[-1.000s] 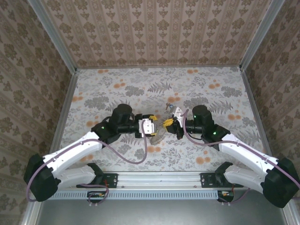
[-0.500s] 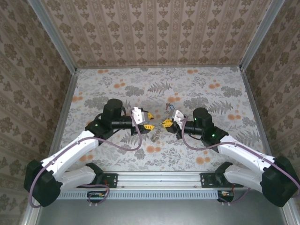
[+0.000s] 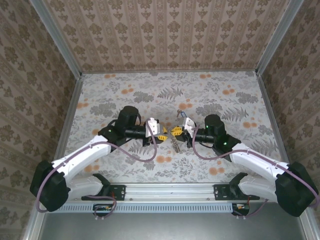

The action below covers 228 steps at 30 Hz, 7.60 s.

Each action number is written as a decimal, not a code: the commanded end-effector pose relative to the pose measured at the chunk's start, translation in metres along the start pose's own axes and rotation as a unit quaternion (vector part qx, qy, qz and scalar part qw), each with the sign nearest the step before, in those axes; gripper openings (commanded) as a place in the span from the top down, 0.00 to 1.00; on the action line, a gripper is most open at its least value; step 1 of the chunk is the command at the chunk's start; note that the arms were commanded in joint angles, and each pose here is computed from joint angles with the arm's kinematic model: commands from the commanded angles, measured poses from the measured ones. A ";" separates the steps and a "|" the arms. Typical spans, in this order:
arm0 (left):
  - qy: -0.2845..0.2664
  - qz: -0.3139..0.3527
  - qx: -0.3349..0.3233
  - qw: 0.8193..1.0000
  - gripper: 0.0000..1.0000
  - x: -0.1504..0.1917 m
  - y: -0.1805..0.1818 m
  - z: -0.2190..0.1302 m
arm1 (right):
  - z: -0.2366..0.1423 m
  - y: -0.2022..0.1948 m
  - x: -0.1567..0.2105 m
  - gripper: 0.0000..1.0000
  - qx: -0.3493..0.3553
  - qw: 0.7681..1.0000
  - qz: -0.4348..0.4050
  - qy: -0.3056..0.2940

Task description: Put the keys on the keyring

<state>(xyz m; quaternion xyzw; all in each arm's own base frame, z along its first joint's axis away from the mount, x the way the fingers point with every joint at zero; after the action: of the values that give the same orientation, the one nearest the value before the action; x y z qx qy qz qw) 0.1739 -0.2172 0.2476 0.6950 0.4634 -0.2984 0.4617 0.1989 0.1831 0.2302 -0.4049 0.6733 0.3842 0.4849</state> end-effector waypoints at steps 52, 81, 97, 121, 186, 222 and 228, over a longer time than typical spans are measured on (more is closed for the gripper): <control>0.065 0.074 0.002 0.995 1.00 -0.009 0.000 0.005 | -0.002 0.006 0.007 0.78 -0.030 0.994 -0.033 0.104; 0.061 0.061 0.017 0.996 1.00 -0.022 0.008 0.012 | 0.013 0.008 0.006 1.00 -0.028 0.996 -0.037 0.075; -0.043 0.002 0.008 0.999 0.73 -0.011 0.002 -0.017 | 0.000 0.015 -0.006 1.00 -0.057 0.993 -0.056 -0.091; -0.046 0.013 0.031 0.998 0.80 -0.009 -0.003 -0.017 | 0.003 0.016 -0.014 1.00 -0.075 0.990 -0.059 -0.109; 0.044 -0.028 0.046 0.998 0.68 -0.009 0.004 -0.011 | 0.014 0.017 -0.011 1.00 -0.057 0.996 -0.068 -0.028; 0.134 0.151 -0.060 0.978 1.00 -0.015 -0.002 -0.021 | -0.008 0.008 -0.015 0.56 -0.008 0.995 -0.094 -0.043; 0.161 0.218 -0.093 0.958 1.00 -0.018 0.000 -0.020 | -0.009 -0.004 -0.022 0.56 0.020 0.995 -0.084 -0.057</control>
<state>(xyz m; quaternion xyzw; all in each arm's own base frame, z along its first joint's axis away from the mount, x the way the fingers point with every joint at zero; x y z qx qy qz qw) 0.1647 -0.2064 0.2638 0.7663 0.4270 -0.0931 0.4708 0.1978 0.1795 0.2466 -0.4406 0.6165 0.3588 0.5450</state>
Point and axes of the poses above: each hand's point on the last joint's axis, 136 mm out from that joint toward the fingers, its own z axis out along the fingers, its own y axis along the line the jaws close on, x = y × z, the point moved 10 cm from there along -z, back along the fingers, and after that the axes turned 13 degrees about z, right-handed, at the moved point
